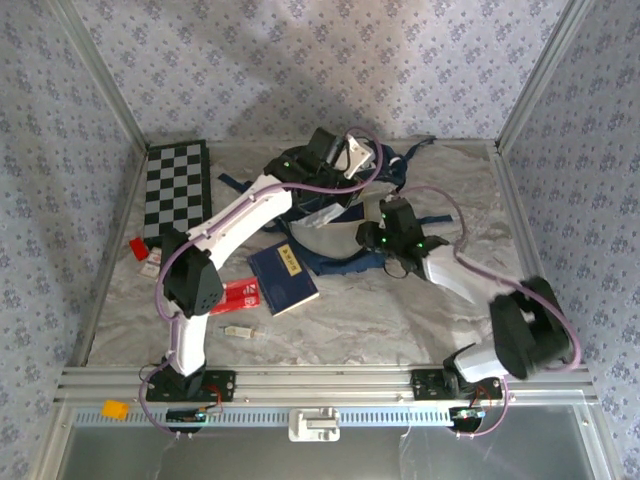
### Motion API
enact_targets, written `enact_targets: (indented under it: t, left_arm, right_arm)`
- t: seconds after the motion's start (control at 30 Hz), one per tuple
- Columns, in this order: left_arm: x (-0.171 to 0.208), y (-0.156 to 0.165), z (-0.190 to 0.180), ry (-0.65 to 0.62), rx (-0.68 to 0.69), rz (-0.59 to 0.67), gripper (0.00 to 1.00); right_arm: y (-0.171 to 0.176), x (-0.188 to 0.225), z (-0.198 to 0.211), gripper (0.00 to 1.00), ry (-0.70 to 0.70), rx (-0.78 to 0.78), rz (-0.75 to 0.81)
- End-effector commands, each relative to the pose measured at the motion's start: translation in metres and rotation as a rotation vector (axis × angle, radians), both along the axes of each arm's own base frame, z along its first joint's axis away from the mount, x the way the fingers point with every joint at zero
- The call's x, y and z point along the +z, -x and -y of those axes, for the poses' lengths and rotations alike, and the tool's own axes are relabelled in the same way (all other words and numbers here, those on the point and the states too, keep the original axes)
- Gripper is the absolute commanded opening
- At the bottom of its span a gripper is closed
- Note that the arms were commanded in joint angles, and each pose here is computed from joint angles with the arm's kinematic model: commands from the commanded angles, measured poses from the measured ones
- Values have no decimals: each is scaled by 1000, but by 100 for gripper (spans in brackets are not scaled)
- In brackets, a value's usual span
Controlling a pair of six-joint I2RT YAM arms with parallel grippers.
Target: Pack books, pencil case, and school supplies into a backpack
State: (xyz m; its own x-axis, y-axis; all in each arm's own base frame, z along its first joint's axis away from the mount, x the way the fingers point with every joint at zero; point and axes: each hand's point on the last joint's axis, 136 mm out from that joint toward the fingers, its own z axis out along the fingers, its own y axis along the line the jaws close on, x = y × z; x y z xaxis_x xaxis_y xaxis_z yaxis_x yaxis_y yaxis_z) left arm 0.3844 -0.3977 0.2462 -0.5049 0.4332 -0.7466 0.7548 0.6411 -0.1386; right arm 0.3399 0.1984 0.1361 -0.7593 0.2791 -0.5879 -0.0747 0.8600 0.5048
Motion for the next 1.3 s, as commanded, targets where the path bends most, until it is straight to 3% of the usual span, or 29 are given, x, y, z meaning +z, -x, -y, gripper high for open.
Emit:
enact_targets:
  t: [0.0, 0.17, 0.27, 0.4, 0.6, 0.83, 1.27]
  left_arm:
    - [41, 16, 1, 146, -9, 3, 10]
    - [26, 51, -5, 178, 22, -51, 31]
    - [27, 72, -21, 243, 84, -95, 37]
    - [14, 93, -61, 298, 221, -149, 46]
    - [-43, 114, -137, 195, 479, -265, 57]
    - [-97, 113, -203, 147, 704, -406, 60]
    - [-172, 76, -254, 91, 920, -537, 63]
  right_arm:
    - [39, -6, 21, 32, 58, -14, -78]
    - [80, -1, 35, 36, 79, 3, -144]
    - [98, -2, 35, 40, 77, 36, -176]
    - [115, -4, 22, 44, 66, 97, -208]
    - [124, -15, -8, 47, 76, 150, -222]
    - [129, -29, -60, 48, 132, 227, -223]
    - [109, -52, -124, 50, 164, 304, -245]
